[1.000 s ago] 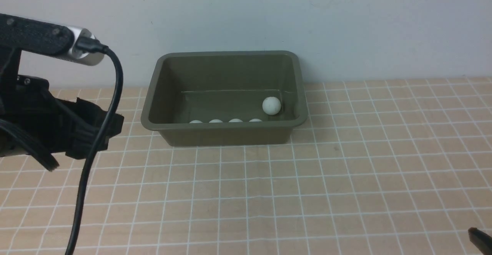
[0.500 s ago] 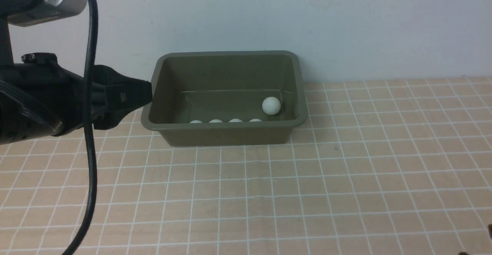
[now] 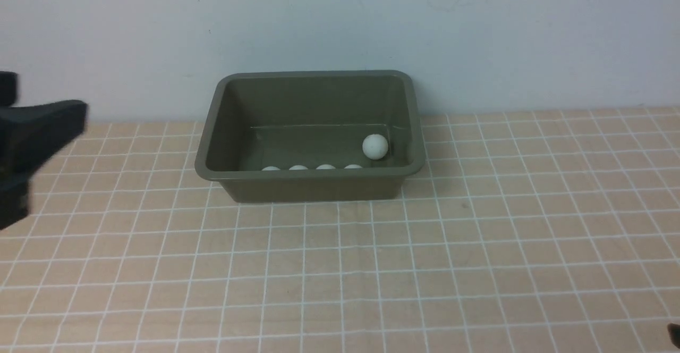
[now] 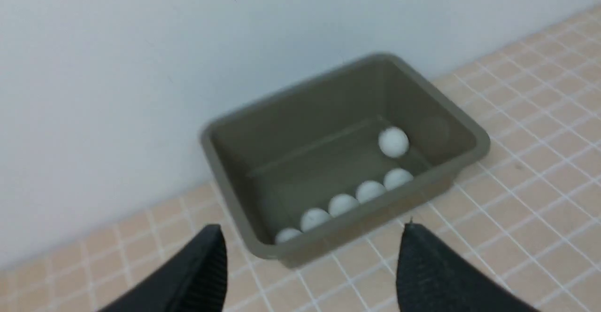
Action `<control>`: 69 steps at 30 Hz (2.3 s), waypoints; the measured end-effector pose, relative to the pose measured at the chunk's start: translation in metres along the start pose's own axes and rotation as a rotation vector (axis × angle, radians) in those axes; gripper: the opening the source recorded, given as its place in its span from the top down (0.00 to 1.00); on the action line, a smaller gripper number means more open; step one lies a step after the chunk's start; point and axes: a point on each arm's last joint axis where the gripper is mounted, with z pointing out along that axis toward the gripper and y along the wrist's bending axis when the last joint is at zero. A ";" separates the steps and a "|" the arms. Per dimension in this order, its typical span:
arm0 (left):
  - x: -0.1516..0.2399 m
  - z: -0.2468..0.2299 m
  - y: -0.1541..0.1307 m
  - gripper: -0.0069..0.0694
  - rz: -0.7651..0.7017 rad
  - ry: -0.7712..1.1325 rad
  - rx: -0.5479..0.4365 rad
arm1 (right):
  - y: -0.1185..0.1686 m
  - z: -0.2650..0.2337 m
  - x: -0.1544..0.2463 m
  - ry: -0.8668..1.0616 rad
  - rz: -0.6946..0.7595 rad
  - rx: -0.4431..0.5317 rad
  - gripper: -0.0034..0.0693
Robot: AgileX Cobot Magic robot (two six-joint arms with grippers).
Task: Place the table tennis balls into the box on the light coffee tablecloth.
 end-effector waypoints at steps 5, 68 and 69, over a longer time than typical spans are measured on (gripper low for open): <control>0.016 -0.065 -0.016 0.38 0.043 -0.160 -0.131 | 0.000 0.000 0.000 0.000 0.000 0.000 0.46; 0.242 -0.001 -0.023 0.38 -0.176 0.117 -0.343 | 0.000 0.000 0.001 0.005 -0.001 -0.001 0.46; 0.242 -0.001 -0.023 0.38 -0.176 0.117 -0.343 | 0.000 0.000 0.001 0.005 -0.001 -0.001 0.46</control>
